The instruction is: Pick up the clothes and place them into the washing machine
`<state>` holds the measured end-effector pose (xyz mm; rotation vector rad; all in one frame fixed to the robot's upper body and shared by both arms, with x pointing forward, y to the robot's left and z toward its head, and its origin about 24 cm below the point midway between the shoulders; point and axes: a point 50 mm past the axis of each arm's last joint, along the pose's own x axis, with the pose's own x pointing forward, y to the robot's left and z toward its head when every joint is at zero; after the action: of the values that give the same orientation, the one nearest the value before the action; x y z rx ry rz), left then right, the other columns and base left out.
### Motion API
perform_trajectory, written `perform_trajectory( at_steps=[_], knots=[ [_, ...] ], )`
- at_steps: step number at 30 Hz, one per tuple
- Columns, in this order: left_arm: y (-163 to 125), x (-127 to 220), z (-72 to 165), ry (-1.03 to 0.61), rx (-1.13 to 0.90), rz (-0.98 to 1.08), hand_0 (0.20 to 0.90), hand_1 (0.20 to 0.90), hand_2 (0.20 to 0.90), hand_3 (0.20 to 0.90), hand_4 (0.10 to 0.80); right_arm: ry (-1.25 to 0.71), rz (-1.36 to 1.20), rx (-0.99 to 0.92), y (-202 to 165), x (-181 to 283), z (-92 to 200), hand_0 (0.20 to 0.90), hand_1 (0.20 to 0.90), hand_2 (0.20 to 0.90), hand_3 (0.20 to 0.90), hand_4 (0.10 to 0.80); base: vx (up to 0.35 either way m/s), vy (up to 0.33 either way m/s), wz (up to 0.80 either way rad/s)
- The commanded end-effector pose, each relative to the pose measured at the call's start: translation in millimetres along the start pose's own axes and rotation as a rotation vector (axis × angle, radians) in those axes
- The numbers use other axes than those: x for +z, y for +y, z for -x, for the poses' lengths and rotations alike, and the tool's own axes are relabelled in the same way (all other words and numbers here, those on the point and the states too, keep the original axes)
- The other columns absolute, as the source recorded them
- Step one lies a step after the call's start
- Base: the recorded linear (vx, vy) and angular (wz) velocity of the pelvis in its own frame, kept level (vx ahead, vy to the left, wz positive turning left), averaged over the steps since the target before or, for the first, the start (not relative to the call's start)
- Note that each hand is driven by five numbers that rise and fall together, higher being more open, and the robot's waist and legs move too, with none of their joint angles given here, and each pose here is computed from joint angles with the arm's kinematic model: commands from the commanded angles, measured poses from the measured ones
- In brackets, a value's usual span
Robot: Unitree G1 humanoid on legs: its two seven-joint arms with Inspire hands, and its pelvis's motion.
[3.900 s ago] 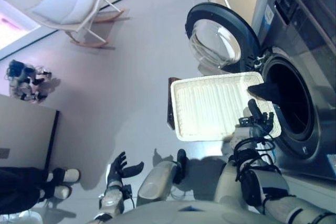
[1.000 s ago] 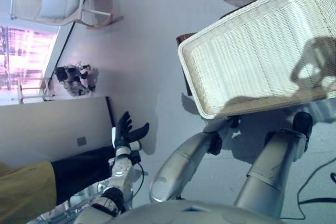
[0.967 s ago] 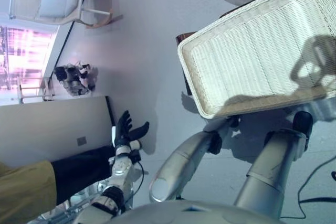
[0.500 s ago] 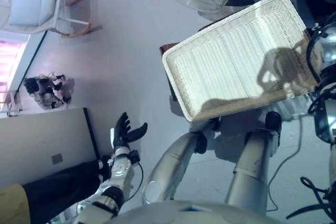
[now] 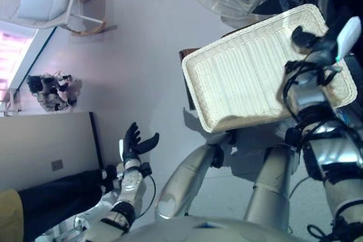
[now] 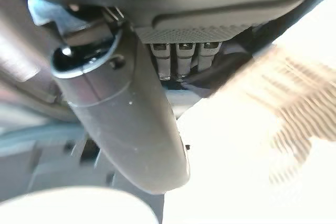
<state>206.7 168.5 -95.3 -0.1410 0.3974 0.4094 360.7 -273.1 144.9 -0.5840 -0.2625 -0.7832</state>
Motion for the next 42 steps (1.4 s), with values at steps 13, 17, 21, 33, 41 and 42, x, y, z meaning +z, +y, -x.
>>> perform_trajectory(
  at_steps=[13,17,21,33,41,42],
  knots=[
    [59,-10,-2,0.053,0.16,-0.111,0.9,0.9,0.9,0.9,0.8,0.074,-0.117,0.319,33,-45,92,0.9,0.9,0.9,0.9,0.8,0.054,-0.051,0.05],
    [68,-19,4,0.099,0.151,-0.15,0.9,0.9,0.9,0.9,0.8,0.237,-0.062,0.414,27,-89,133,0.9,0.9,0.9,0.9,0.8,0.117,-0.079,0.16],
    [77,-33,13,0.169,0.135,-0.2,0.9,0.9,0.9,0.9,0.8,0.431,0.048,0.554,21,-135,185,0.9,0.9,0.9,0.9,0.8,0.099,-0.086,0.2],
    [95,-61,30,0.373,0.068,-0.319,0.9,0.9,0.9,0.9,0.8,0.956,0.31,0.879,-36,-209,329,0.9,0.9,0.9,0.9,0.8,0.063,-0.101,0.13],
    [106,-76,43,0.487,0.009,-0.401,0.9,0.9,0.9,0.9,0.8,1.134,0.372,0.89,-72,-224,360,0.9,0.9,0.9,0.9,0.8,0.0,-0.063,0.07],
    [109,-77,44,0.496,0.011,-0.407,0.9,0.9,0.9,0.9,0.8,1.143,0.368,0.891,-74,-224,363,0.9,0.9,0.9,0.9,0.8,-0.004,-0.055,-0.02]
  ],
)
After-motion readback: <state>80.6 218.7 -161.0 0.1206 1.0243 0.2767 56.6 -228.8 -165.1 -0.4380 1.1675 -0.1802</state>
